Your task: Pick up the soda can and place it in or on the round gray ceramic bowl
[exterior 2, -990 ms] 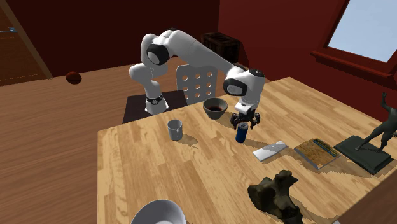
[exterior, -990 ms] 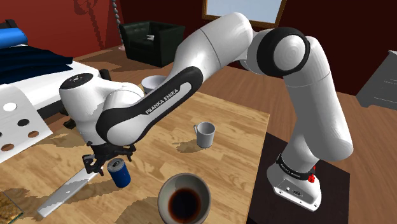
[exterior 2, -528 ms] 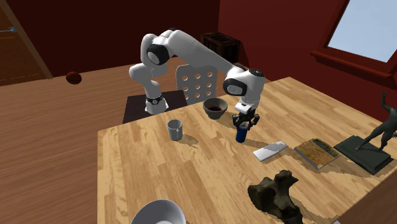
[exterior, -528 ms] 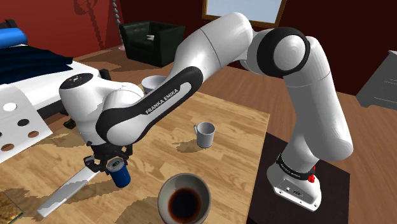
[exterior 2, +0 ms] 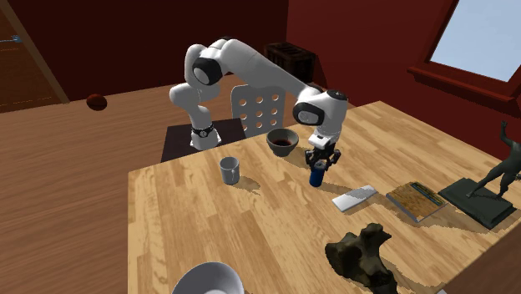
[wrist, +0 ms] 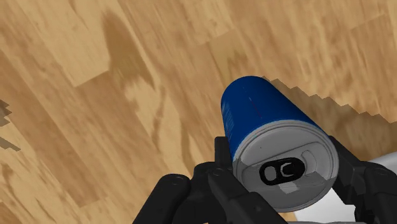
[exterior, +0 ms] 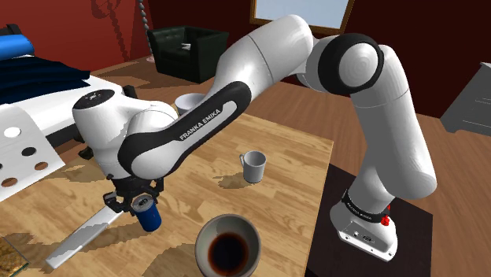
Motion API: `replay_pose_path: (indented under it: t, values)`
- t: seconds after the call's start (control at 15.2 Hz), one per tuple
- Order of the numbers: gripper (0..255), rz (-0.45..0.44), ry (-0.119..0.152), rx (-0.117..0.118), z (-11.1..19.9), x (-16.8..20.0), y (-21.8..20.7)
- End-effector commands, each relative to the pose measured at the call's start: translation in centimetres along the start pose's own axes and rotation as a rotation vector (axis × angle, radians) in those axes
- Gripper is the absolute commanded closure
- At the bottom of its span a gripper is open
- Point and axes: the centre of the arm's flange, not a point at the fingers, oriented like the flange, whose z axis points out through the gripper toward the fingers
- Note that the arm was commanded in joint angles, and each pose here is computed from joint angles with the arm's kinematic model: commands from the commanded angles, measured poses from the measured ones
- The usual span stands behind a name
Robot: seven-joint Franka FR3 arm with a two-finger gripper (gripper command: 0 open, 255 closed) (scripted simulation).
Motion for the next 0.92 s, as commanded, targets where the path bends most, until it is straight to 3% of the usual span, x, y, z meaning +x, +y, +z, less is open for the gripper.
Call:
replay_pose_path:
  t: [0.0,0.86]
  values:
    - [255,0.0,0.0,0.0,-0.8,0.0,0.0]
    - [255,0.0,0.0,0.0,-7.6,0.0,0.0]
